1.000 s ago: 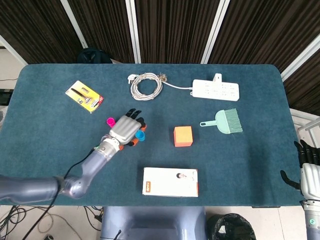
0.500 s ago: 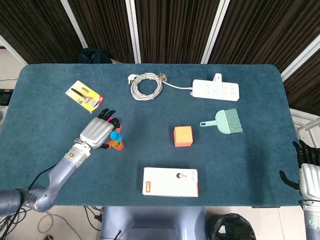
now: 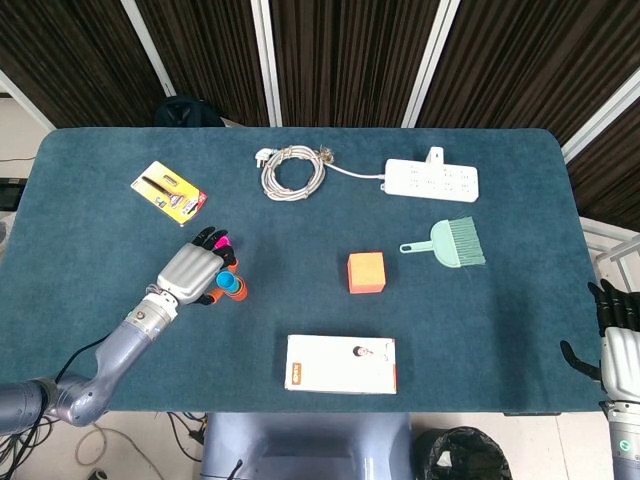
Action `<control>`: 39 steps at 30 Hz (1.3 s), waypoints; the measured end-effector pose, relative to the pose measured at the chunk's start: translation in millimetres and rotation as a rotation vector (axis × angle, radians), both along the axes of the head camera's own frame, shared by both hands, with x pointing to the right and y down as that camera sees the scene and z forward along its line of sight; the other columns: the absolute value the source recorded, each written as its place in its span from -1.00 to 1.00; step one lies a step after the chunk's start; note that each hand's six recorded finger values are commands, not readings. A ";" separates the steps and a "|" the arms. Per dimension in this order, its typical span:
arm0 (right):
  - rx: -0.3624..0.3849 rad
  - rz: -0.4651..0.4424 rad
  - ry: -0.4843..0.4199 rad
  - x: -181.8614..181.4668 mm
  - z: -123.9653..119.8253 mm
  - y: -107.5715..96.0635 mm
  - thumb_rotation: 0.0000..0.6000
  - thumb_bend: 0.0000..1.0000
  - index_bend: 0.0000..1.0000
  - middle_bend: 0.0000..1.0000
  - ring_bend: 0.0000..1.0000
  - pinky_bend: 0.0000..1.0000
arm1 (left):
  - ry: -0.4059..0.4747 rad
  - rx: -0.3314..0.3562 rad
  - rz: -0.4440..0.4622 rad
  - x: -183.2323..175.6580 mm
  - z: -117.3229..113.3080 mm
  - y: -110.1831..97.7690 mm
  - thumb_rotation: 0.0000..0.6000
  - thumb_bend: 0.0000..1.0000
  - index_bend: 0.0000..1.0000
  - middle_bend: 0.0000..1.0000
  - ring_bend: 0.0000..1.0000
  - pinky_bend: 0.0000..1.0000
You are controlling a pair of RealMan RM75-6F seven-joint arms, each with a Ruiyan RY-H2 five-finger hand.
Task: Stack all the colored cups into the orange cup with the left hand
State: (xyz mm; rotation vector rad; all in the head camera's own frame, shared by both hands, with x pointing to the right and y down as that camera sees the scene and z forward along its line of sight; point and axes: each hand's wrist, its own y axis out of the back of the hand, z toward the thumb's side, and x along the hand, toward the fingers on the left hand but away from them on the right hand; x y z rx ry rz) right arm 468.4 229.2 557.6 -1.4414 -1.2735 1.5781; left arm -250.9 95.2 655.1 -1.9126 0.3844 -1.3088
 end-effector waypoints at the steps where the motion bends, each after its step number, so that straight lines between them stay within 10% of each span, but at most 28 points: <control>1: 0.001 0.000 0.000 0.1 -0.2 0.0 1.00 -0.33 -0.82 -0.91 -0.83 -0.91 | -0.001 -0.002 0.001 0.0 1.5 0.6 1.00 -0.29 -0.11 -0.48 -1.00 -1.00; 19: 0.002 0.002 0.002 0.8 -0.8 -0.1 1.00 -0.33 -0.82 -0.91 -0.83 -0.91 | -0.015 -0.013 -0.003 -1.6 16.1 3.2 1.00 -0.29 -0.14 -0.48 -1.00 -1.00; 27: 0.004 0.004 0.002 1.3 -1.5 -0.2 1.00 -0.33 -0.82 -0.91 -0.82 -0.91 | -0.030 -0.018 0.005 -2.5 20.9 4.6 1.00 -0.35 -0.63 -0.55 -1.00 -1.00; 39: 0.002 0.001 0.000 0.5 -1.1 -0.3 1.00 -0.33 -0.82 -0.91 -0.83 -0.91 | -0.026 0.029 -0.047 -15.5 5.2 -11.0 1.00 -0.48 -0.76 -0.58 -1.00 -1.00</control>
